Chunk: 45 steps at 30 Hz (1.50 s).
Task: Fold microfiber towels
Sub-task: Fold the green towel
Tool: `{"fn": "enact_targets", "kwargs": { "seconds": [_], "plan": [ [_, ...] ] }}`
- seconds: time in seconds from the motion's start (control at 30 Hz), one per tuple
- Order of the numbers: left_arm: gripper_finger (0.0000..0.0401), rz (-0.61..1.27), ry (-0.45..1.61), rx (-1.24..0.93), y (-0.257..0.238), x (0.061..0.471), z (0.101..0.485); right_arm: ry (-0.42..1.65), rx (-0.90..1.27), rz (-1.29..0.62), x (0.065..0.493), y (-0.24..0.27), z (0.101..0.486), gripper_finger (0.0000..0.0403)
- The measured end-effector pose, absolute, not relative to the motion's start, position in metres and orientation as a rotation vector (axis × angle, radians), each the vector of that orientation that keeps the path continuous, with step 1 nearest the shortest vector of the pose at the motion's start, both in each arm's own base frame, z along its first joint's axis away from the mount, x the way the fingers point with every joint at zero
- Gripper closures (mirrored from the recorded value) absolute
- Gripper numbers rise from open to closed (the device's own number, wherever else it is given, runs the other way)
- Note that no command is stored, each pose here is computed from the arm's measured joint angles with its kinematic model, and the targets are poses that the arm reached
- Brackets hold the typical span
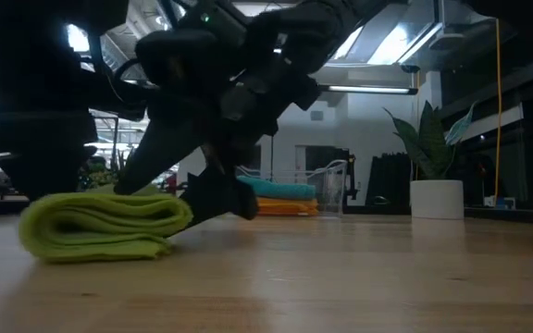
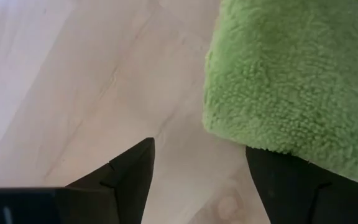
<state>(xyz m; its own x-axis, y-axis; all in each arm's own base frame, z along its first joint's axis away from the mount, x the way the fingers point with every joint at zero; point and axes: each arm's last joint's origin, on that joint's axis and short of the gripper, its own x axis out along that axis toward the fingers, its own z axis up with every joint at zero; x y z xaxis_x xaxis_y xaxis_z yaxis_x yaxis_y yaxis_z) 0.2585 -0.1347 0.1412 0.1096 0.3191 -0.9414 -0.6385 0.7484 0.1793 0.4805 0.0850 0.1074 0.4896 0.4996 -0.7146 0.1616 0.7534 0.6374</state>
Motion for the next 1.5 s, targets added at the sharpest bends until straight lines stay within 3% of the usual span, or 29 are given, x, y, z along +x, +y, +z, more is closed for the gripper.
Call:
{"fn": "enact_targets", "kwargs": {
  "seconds": [0.4,0.7,1.07,1.5],
  "plan": [
    [0.0154,0.614,1.414,-0.359,-0.157,0.24,0.149,1.045,0.808,0.067,0.48,0.092,0.106,0.014],
    [0.0154,0.569,1.344,-0.432,-0.175,0.242,0.142,1.041,0.855,0.017,0.48,0.091,0.108,0.014],
    [0.0154,0.596,1.342,-0.448,-0.168,0.249,0.137,1.046,0.832,0.001,0.479,0.093,0.104,0.014],
    [0.0154,0.589,1.2,-0.499,-0.161,0.267,0.137,0.993,0.846,-0.033,0.481,0.097,0.104,0.014]
  ]
}}
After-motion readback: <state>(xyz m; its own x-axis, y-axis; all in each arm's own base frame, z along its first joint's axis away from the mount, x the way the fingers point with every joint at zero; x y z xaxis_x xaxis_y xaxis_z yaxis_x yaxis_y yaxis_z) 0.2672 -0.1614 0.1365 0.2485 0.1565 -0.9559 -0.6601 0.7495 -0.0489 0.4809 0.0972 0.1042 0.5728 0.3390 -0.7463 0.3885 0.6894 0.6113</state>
